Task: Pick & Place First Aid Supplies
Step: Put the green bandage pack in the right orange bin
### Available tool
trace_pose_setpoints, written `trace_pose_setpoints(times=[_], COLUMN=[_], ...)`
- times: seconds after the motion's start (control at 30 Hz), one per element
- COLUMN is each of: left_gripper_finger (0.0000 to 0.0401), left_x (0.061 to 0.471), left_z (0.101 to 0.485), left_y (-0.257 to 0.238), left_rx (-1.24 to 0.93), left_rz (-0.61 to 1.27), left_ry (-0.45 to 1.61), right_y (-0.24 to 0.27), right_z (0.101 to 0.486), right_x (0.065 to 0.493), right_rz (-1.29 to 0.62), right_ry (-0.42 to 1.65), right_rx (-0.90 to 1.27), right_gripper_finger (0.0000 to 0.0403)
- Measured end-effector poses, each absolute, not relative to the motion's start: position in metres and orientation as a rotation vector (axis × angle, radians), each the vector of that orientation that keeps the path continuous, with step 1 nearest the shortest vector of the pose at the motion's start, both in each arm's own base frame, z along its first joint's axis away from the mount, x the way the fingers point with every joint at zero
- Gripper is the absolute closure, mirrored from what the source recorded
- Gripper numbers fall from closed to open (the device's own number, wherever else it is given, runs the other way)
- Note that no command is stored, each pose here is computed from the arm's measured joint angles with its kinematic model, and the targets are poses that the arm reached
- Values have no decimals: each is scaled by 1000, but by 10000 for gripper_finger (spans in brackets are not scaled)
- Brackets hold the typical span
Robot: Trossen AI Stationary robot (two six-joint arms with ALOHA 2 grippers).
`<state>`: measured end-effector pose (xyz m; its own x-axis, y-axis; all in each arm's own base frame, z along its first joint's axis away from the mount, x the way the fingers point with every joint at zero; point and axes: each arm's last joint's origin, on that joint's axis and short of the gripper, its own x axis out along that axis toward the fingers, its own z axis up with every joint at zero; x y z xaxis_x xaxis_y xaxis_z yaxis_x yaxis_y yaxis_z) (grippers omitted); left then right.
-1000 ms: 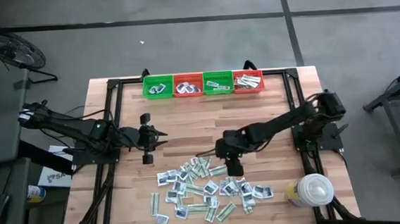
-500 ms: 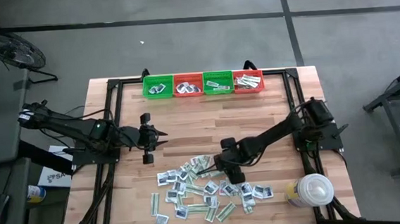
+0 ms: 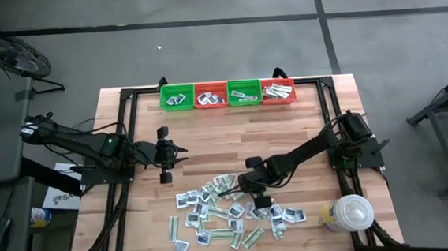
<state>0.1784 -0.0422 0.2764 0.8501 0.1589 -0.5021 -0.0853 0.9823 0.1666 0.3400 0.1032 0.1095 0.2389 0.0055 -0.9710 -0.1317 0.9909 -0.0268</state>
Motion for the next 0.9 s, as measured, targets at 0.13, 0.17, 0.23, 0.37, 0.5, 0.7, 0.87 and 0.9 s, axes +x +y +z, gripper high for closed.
trace_pose_setpoints(times=[0.13, 0.17, 0.23, 0.37, 0.5, 0.7, 0.87, 0.9], left_gripper_finger=[291, 291, 291, 291, 291, 291, 291, 291], left_x=[178, 178, 178, 178, 178, 178, 179, 179], left_z=[276, 276, 276, 276, 276, 276, 277, 277], left_y=[-42, -42, -42, -43, -43, -43, -42, -42], left_rx=[139, 136, 131, 129, 122, 115, 110, 107], left_rz=[126, 125, 121, 118, 118, 122, 128, 130], left_ry=[541, 540, 541, 541, 541, 539, 533, 532], right_y=[99, 98, 94, 81, 69, 47, 20, 13], right_z=[114, 116, 127, 149, 181, 222, 254, 260], right_x=[340, 339, 337, 324, 315, 295, 274, 269], right_rz=[49, 38, 3, -105, -196, -307, -416, -432], right_ry=[1326, 1321, 1308, 1331, 1281, 1202, 1141, 1137], right_rx=[-47, -39, -22, -20, -23, -22, -2, -1], right_gripper_finger=[401, 401, 402, 402, 402, 403, 403, 403])
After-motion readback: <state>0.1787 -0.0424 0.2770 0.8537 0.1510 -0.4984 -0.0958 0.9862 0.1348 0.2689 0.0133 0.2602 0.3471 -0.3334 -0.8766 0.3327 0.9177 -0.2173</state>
